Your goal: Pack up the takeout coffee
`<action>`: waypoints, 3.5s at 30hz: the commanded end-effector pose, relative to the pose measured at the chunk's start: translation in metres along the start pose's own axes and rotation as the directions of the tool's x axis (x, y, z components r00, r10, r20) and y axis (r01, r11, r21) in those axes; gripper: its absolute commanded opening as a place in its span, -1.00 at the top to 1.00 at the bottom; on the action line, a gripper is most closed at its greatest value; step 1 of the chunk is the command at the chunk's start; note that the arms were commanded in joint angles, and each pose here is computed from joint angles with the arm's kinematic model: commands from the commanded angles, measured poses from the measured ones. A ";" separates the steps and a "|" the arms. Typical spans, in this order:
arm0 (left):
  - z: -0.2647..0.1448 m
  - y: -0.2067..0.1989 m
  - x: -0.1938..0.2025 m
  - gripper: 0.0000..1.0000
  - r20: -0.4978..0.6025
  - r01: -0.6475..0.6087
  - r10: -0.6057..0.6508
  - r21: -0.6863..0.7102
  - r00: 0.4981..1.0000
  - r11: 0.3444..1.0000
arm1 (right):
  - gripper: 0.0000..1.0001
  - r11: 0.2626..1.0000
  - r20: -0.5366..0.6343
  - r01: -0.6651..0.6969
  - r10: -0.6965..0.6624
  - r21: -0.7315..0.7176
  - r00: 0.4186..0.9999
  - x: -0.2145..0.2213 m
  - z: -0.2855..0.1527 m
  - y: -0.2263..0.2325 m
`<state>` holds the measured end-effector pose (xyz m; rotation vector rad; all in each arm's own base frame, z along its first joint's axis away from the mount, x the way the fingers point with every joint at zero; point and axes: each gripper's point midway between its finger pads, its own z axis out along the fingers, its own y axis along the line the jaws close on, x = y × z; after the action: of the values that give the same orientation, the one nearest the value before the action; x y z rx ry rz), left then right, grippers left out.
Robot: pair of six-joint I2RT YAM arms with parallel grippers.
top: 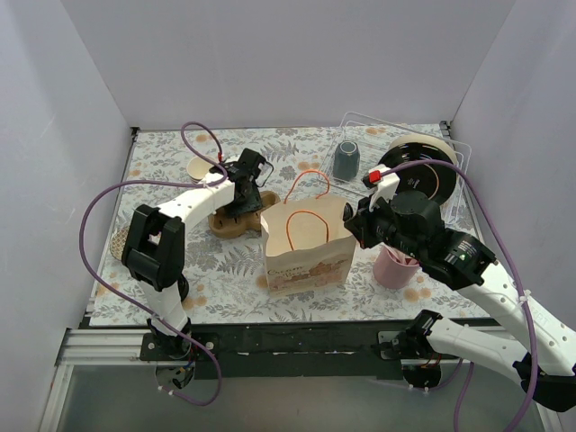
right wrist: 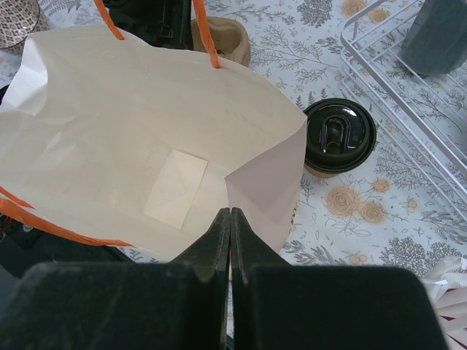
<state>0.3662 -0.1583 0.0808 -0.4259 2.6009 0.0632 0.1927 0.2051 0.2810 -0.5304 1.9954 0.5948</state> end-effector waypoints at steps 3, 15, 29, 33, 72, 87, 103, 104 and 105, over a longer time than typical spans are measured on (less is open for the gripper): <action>-0.011 -0.002 -0.023 0.06 0.058 0.007 -0.007 -0.002 0.998 1.000 | 0.97 1.000 -0.002 0.001 -0.001 0.002 1.000 0.005 0.001 -0.001; -0.020 -0.003 -0.031 0.29 0.071 0.012 -0.012 -0.001 0.997 1.000 | 0.97 1.000 -0.002 -0.001 0.001 0.005 1.000 0.006 0.002 -0.002; -0.046 0.003 -0.046 0.22 0.115 0.028 -0.028 -0.004 0.993 1.000 | 0.97 1.000 -0.008 -0.002 0.002 0.003 1.000 0.009 0.006 -0.001; -0.069 -0.004 -0.064 0.25 0.156 0.041 -0.048 0.046 0.987 0.998 | 0.97 1.000 -0.016 -0.006 0.006 -0.005 1.000 0.011 0.009 0.000; -0.413 -0.052 -0.032 0.56 -0.197 0.232 -0.222 0.962 0.955 0.146 | 0.97 0.994 0.045 -0.094 0.096 -0.049 0.994 -0.005 0.023 0.014; -0.408 -0.046 -0.007 0.54 -0.292 0.316 -0.195 0.943 0.936 0.104 | 0.97 0.995 0.048 -0.093 0.095 -0.037 0.994 -0.007 0.023 0.012; -0.391 -0.056 0.017 0.53 -0.385 0.403 -0.154 0.909 0.910 0.108 | 0.97 0.994 0.056 -0.102 0.104 -0.039 0.993 -0.012 0.022 0.013; -0.390 -0.057 0.019 0.53 -0.393 0.409 -0.145 0.906 0.908 0.110 | 0.97 0.994 0.057 -0.104 0.106 -0.038 0.993 -0.012 0.021 0.013; -0.391 -0.058 0.020 0.53 -0.389 0.406 -0.145 0.907 0.910 0.109 | 0.97 0.994 0.060 -0.104 0.106 -0.034 0.993 -0.012 0.021 0.012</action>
<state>0.1930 -0.2650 0.4093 -0.3301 2.0055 -1.7807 0.2042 0.2279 0.2783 -0.4429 1.9768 0.6923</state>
